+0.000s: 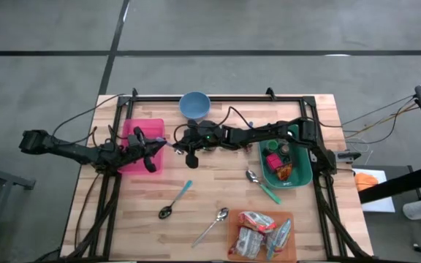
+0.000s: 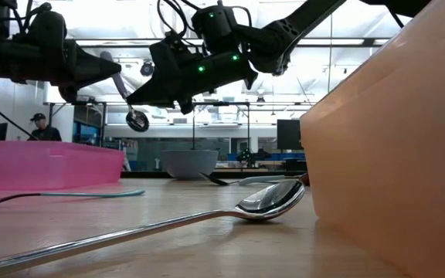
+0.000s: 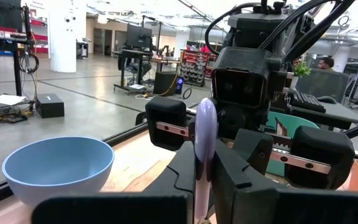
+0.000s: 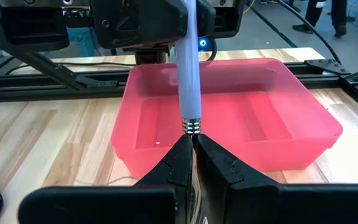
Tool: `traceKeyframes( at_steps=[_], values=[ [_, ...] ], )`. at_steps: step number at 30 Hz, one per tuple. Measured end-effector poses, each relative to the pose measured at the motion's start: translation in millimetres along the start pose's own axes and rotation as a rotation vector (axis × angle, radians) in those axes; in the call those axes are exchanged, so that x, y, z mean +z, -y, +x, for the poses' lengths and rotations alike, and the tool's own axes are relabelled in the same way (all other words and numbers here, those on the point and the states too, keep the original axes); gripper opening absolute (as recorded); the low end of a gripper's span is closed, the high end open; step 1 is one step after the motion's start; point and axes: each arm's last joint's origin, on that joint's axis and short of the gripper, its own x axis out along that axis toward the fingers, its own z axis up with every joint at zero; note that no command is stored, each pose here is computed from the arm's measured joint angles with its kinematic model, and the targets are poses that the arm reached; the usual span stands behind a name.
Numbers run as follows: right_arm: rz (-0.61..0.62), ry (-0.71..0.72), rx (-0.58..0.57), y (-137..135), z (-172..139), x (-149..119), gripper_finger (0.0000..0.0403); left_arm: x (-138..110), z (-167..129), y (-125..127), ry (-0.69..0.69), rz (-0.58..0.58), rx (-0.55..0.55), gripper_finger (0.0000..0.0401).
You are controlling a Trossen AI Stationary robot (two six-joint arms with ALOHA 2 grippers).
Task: Pick & Place Food Item
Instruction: Put the purple spoon into the pink bin
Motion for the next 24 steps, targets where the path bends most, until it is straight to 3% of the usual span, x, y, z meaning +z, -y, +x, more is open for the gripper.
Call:
traceKeyframes(
  at_steps=[24],
  values=[
    [-0.01,0.001,-0.004,0.5,-0.1,-0.2,0.0015,-0.1,0.0,0.1,-0.001,0.005,-0.001,0.0014]
  ],
)
